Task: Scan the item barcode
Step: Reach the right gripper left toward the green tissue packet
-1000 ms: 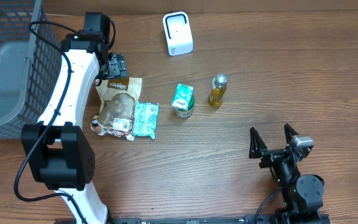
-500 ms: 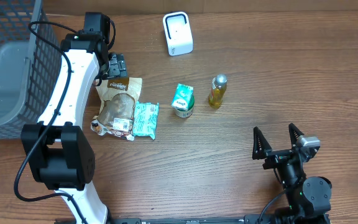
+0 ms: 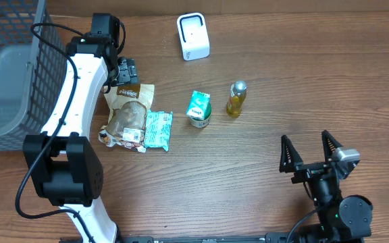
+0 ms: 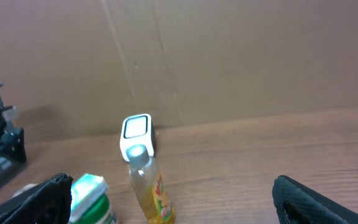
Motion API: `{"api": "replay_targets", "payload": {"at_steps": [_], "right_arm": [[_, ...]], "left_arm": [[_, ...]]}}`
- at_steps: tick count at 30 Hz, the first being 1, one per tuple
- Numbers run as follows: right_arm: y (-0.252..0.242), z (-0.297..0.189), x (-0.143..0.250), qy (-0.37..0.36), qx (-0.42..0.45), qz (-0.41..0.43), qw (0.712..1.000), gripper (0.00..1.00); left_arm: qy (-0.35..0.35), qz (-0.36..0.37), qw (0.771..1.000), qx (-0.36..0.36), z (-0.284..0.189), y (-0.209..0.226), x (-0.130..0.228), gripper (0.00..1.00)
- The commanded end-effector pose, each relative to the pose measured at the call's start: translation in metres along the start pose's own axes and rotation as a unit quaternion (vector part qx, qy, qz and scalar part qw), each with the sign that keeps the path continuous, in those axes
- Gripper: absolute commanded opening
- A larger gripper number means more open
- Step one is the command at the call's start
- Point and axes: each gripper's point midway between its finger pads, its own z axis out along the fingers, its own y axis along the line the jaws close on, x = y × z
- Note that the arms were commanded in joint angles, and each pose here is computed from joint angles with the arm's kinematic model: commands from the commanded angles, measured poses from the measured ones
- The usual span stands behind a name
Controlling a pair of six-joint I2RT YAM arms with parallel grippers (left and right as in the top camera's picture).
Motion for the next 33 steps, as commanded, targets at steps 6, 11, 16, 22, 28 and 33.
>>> {"api": "replay_targets", "payload": {"at_steps": [6,11,16,22,28,33], "right_arm": [[0.023,0.004,-0.062,-0.001,-0.026,0.052,0.998,1.00],[0.040,0.020,-0.075,0.082,-0.045,0.068,0.993,1.00],[0.051,0.040,-0.075,0.204,-0.038,0.099,0.973,1.00],[0.083,0.069,-0.073,0.285,-0.114,0.130,0.943,1.00],[0.110,0.084,-0.048,0.346,-0.202,0.171,0.900,1.00],[0.125,0.093,-0.021,0.406,-0.233,0.225,0.854,0.85]], "left_arm": [[-0.012,0.000,1.000,-0.007,-0.005,0.001,-0.005,1.00],[-0.012,0.000,1.000,-0.007,-0.005,0.001,-0.005,1.00],[-0.012,0.000,1.000,-0.007,-0.005,0.001,-0.005,1.00],[-0.012,0.000,1.000,-0.007,-0.005,0.001,-0.005,1.00],[-0.012,0.000,1.000,-0.007,-0.005,0.001,-0.005,0.99],[-0.012,0.000,1.000,-0.007,-0.005,0.001,-0.005,1.00]]}}
